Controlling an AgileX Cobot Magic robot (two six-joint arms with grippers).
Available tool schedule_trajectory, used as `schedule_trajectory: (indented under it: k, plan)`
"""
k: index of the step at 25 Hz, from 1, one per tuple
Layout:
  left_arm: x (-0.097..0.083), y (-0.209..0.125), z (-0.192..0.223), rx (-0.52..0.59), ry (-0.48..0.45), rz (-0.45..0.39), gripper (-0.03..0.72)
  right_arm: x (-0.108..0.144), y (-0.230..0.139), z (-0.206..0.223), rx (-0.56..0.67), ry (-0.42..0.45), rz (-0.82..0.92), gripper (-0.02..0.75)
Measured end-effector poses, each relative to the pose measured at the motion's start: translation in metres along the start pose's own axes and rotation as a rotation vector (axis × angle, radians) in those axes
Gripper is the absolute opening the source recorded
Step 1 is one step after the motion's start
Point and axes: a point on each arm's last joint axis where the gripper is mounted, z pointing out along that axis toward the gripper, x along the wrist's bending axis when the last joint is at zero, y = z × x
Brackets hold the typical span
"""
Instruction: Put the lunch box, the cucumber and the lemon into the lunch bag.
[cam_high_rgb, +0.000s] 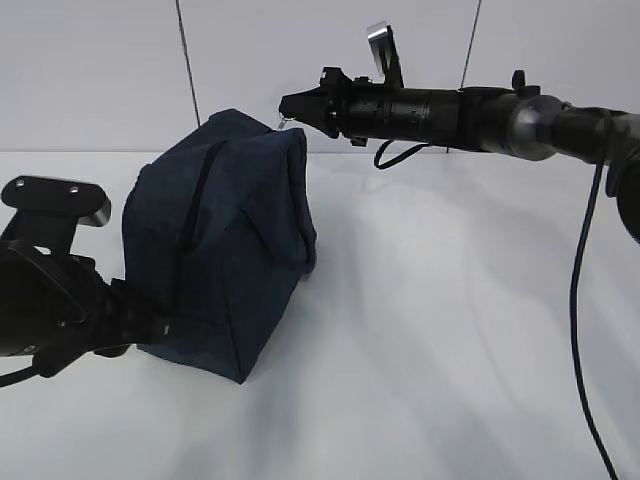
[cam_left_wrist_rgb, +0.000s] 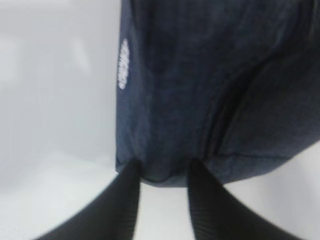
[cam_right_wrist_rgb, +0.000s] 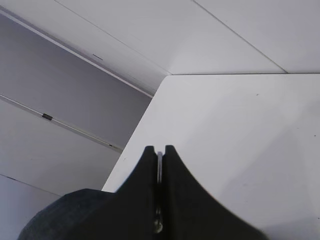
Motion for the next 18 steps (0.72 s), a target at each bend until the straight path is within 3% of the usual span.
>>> schedule_trajectory:
  k: [3,6,15,18]
  plan:
    - [-0.002,-0.001,0.002,0.010,-0.020,0.001,0.409,-0.001,0.001,-0.001,-0.002,-0.002,0.001,0.020]
    - [-0.002,0.000,-0.001,-0.001,-0.023,-0.004,0.543,-0.001,0.000,-0.001,0.000,-0.003,0.001,0.020]
    - [0.000,0.029,-0.071,-0.279,-0.105,-0.089,0.582,-0.002,-0.002,-0.001,0.025,-0.017,-0.007,0.020]
    - [0.007,0.035,-0.095,-0.372,-0.083,-0.114,0.583,-0.002,-0.002,-0.001,0.025,-0.017,-0.007,0.020]
